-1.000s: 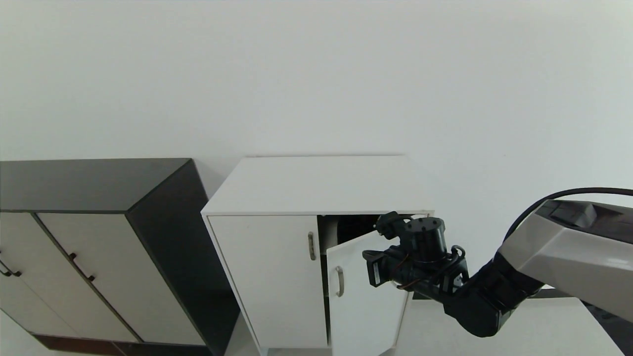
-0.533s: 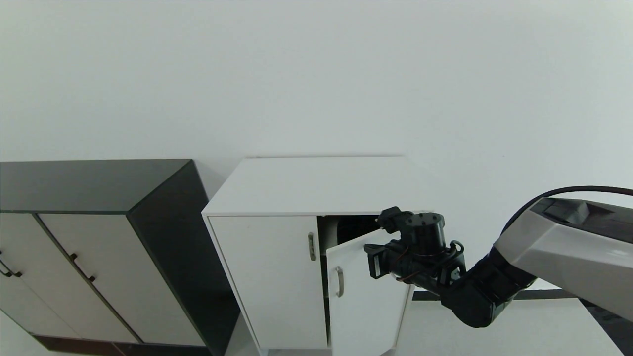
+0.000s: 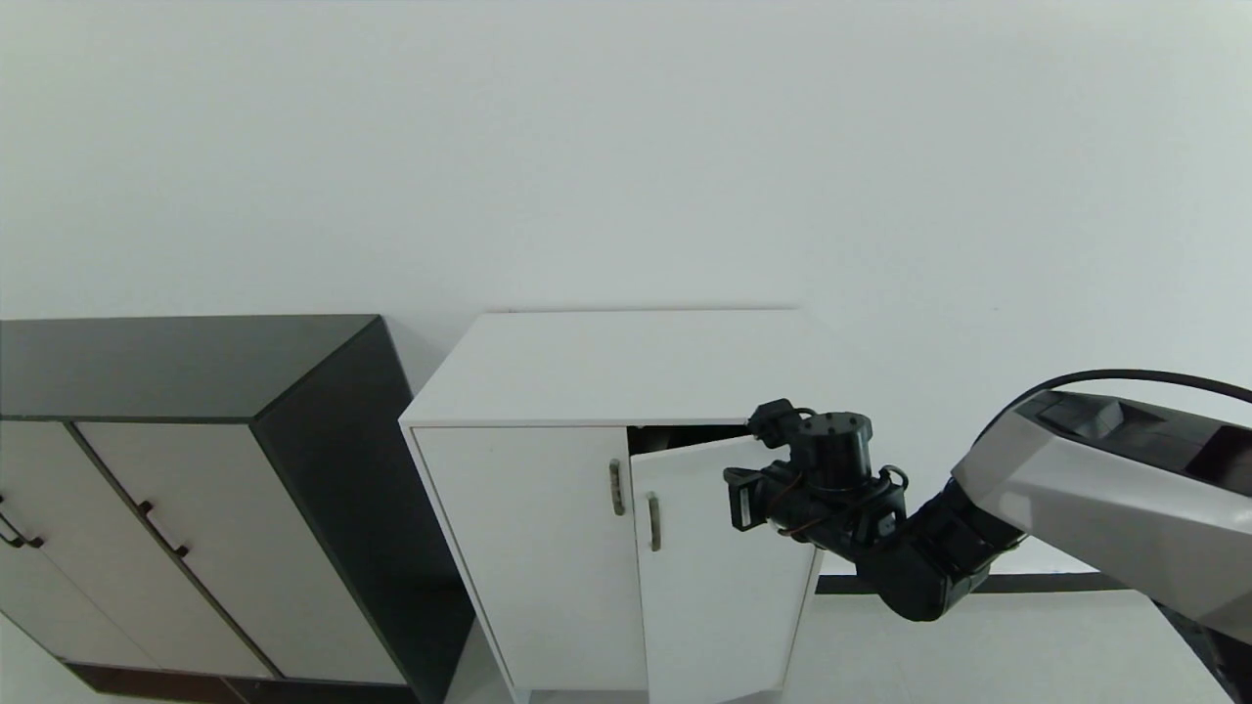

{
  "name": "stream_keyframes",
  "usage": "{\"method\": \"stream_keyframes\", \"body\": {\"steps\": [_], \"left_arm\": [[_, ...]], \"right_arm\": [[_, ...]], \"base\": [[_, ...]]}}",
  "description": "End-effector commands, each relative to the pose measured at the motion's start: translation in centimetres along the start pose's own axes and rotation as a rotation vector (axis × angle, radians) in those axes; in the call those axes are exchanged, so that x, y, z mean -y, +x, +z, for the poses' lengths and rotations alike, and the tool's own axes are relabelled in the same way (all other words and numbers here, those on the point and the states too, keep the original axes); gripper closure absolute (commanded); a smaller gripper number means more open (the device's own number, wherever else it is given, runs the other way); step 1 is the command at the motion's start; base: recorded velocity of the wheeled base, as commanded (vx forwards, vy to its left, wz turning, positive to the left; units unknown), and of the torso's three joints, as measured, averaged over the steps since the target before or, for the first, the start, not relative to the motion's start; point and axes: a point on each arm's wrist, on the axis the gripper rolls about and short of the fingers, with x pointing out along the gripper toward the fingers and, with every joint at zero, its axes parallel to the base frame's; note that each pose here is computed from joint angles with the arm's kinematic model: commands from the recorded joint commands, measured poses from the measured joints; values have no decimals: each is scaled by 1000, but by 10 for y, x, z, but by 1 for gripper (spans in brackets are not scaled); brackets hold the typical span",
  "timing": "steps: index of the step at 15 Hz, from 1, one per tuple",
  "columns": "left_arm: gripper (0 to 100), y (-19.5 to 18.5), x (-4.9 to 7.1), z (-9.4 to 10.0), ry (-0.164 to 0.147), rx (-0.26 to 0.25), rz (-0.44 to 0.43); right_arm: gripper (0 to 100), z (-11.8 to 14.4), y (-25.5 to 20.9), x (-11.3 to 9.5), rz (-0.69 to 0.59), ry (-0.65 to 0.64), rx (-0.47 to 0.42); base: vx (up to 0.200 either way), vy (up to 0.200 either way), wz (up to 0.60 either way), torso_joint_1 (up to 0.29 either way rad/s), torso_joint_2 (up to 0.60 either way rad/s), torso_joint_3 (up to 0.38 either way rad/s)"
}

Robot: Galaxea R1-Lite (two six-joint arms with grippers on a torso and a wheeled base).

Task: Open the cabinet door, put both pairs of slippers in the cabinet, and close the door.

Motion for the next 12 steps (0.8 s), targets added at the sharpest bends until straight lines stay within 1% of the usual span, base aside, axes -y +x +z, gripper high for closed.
{"method": "stream_keyframes", "body": {"steps": [1, 6, 12], "left_arm": [[100, 0, 0, 0, 0, 0, 0], [100, 0, 0, 0, 0, 0, 0], [100, 0, 0, 0, 0, 0, 0]], "right_arm": [[100, -4, 6, 4, -9, 3, -4], [100, -6, 12, 14, -29, 9, -1], [100, -9, 16, 19, -41, 13, -3]], "base": [[0, 0, 0, 0, 0, 0], [0, 0, 0, 0, 0, 0], [0, 0, 0, 0, 0, 0]]}}
